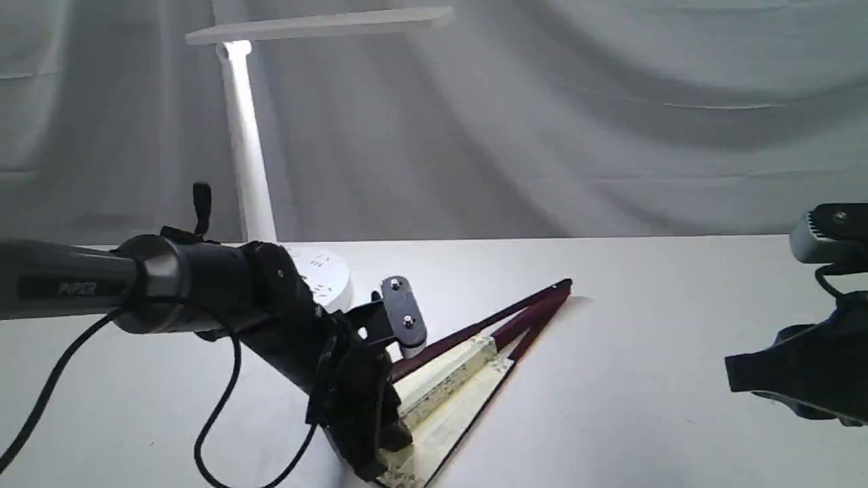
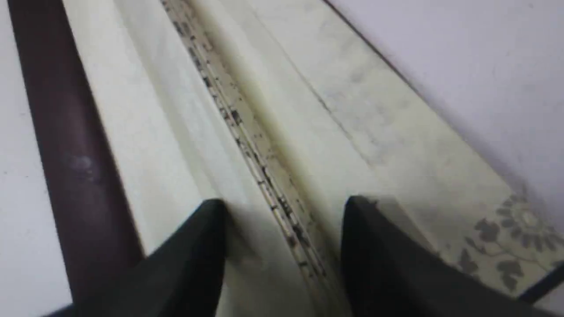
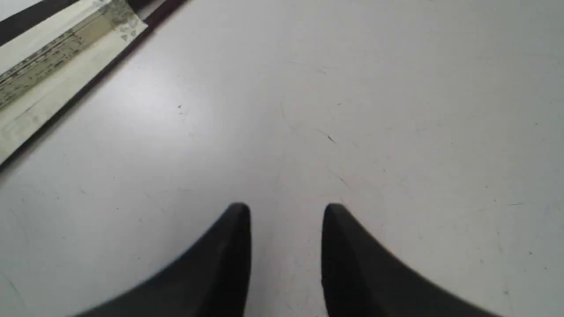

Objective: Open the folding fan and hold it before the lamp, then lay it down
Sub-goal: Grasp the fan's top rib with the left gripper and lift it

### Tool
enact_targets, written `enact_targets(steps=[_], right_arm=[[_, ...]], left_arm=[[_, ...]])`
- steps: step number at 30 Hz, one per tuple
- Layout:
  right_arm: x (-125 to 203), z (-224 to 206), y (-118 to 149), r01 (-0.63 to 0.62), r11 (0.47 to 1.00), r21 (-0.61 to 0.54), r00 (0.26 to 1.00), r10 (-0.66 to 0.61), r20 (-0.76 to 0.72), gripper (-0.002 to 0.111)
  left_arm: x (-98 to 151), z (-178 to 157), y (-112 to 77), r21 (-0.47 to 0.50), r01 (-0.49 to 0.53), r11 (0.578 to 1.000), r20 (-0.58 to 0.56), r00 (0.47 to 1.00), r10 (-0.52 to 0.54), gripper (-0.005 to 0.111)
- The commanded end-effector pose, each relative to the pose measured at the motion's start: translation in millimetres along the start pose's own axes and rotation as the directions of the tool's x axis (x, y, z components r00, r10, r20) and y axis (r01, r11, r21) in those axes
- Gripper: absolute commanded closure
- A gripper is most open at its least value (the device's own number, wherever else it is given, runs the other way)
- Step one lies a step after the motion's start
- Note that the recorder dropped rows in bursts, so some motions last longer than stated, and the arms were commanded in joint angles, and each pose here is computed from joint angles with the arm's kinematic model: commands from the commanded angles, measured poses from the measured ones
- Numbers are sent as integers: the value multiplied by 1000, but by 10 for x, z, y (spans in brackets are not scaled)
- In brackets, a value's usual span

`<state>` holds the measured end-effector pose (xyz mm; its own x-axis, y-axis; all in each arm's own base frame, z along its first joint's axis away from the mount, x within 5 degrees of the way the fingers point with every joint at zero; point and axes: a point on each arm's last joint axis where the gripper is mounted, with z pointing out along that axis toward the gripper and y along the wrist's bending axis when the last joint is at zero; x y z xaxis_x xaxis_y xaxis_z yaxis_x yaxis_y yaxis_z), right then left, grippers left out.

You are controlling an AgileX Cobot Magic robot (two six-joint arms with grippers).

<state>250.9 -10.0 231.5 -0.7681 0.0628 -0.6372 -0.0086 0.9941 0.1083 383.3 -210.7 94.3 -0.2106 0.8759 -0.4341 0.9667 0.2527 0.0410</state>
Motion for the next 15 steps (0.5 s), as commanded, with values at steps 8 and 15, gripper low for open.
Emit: enact_targets(steps=[8, 15], right_arm=[[-3, -8, 18, 43, 999, -10, 999, -43, -10, 80], [-1, -8, 19, 43, 999, -11, 999, -43, -12, 80]], left_arm=[[38, -129, -147, 120, -409, 904, -57, 907, 418, 68], [-78, -87, -260, 134, -635, 761, 7, 768, 640, 68]])
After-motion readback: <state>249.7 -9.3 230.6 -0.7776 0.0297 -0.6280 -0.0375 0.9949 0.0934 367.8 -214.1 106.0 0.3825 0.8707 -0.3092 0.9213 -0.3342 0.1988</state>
